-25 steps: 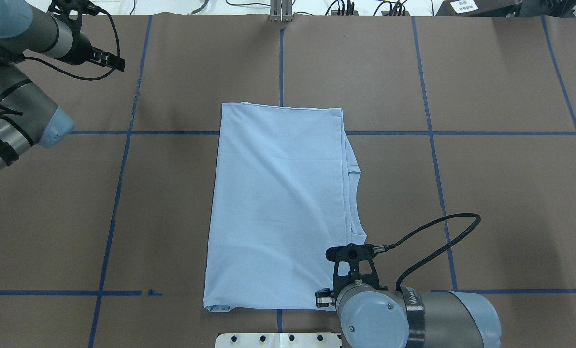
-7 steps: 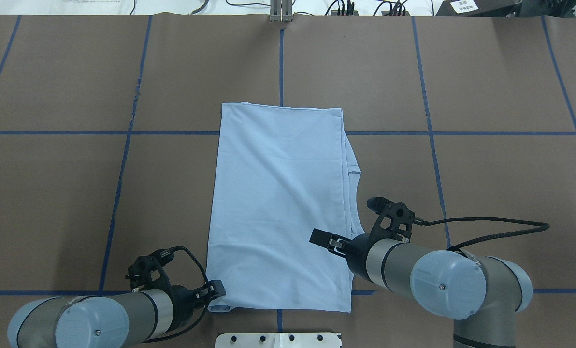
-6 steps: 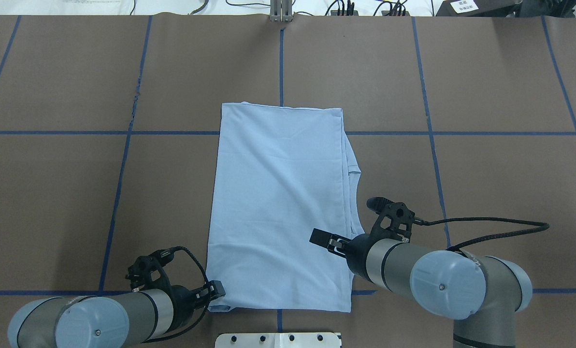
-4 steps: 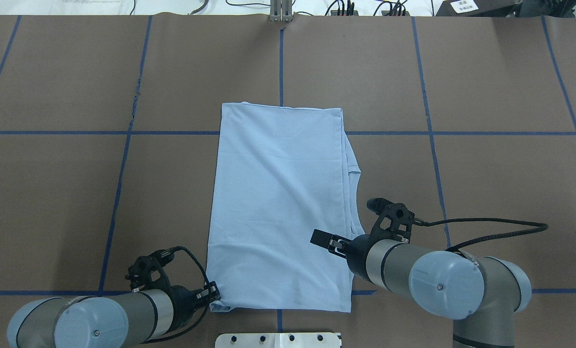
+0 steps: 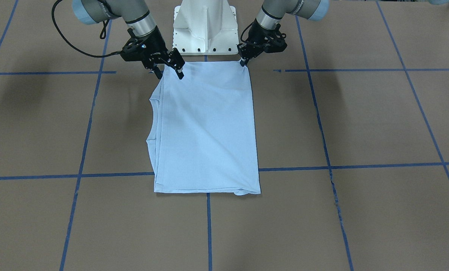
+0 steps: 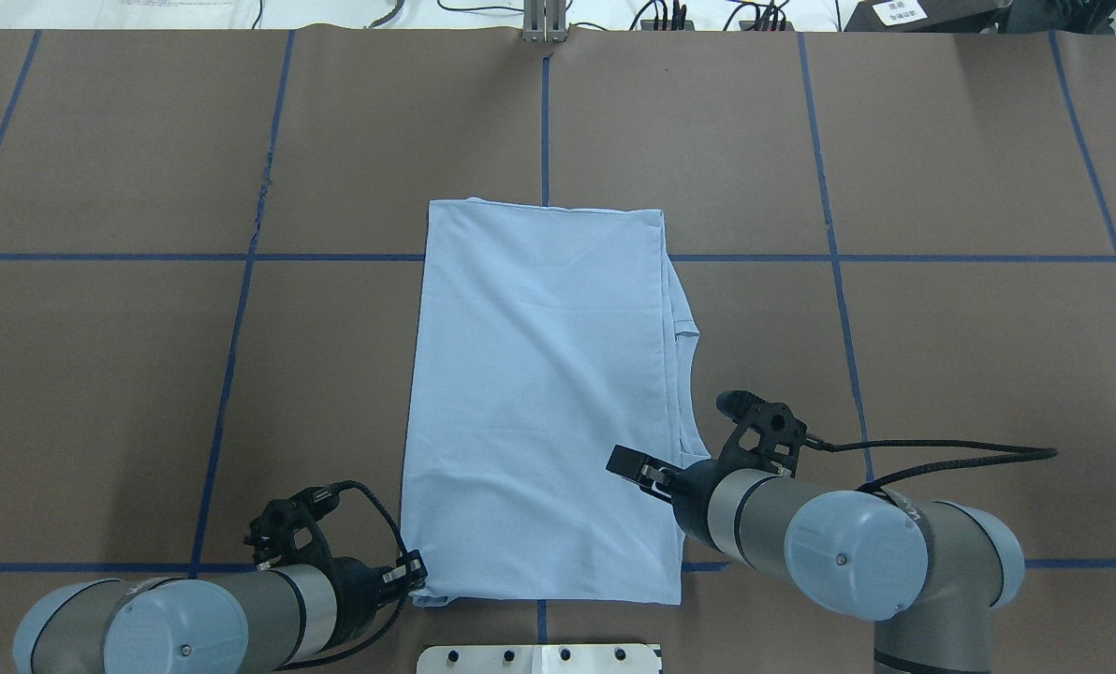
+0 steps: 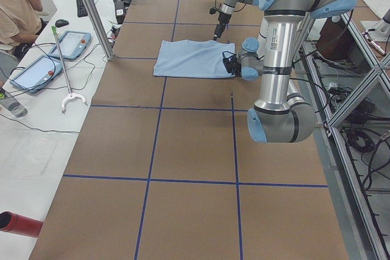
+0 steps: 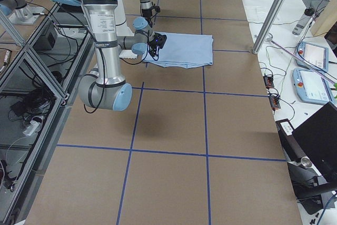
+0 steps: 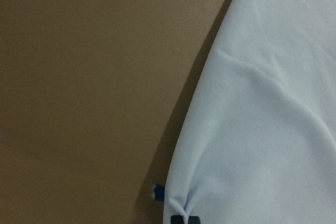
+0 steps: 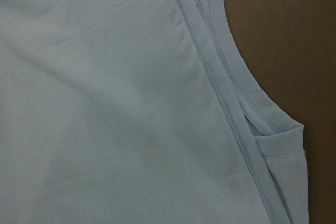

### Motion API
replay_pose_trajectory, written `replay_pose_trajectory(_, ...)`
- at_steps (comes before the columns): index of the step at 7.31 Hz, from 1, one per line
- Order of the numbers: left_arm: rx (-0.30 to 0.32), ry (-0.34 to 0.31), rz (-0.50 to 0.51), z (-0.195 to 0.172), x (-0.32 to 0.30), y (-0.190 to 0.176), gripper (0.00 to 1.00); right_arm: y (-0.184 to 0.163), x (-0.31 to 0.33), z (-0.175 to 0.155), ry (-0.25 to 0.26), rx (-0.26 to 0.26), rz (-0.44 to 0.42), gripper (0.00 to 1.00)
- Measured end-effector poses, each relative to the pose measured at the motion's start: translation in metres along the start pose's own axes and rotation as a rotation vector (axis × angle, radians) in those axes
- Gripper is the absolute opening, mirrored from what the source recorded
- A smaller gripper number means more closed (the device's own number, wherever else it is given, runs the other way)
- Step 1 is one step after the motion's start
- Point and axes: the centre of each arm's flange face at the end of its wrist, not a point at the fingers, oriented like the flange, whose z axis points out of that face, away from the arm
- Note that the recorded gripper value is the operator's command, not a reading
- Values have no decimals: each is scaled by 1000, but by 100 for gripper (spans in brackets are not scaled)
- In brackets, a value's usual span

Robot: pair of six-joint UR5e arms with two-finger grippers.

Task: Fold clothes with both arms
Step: 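Grasp the shirt's two corners nearest the robot with both grippers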

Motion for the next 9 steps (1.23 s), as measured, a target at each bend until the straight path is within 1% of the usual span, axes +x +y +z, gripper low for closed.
replay_pose_trajectory(1,0,0,0,0,0,0,0,5,-1,3,34,3,52,95)
replay_pose_trajectory(2,-1,1,0,0,0,1,0,13,-4,7,86,11,106,96)
replay_pose_trajectory(3,-3,1,1,0,0,1,0,26,-3,11,130,14,132,97)
replay_pose_trajectory(4,-4,2,1,0,1,2,0,36,1,15,159,16,139,97)
replay_pose_trajectory(6,-5,4,2,0,2,4,0,48,13,26,201,29,128,94)
replay_pose_trajectory(8,-6,5,2,0,2,4,0,51,17,30,238,58,113,88)
replay_pose_trajectory(9,-6,6,2,0,3,4,0,52,17,31,245,63,109,86)
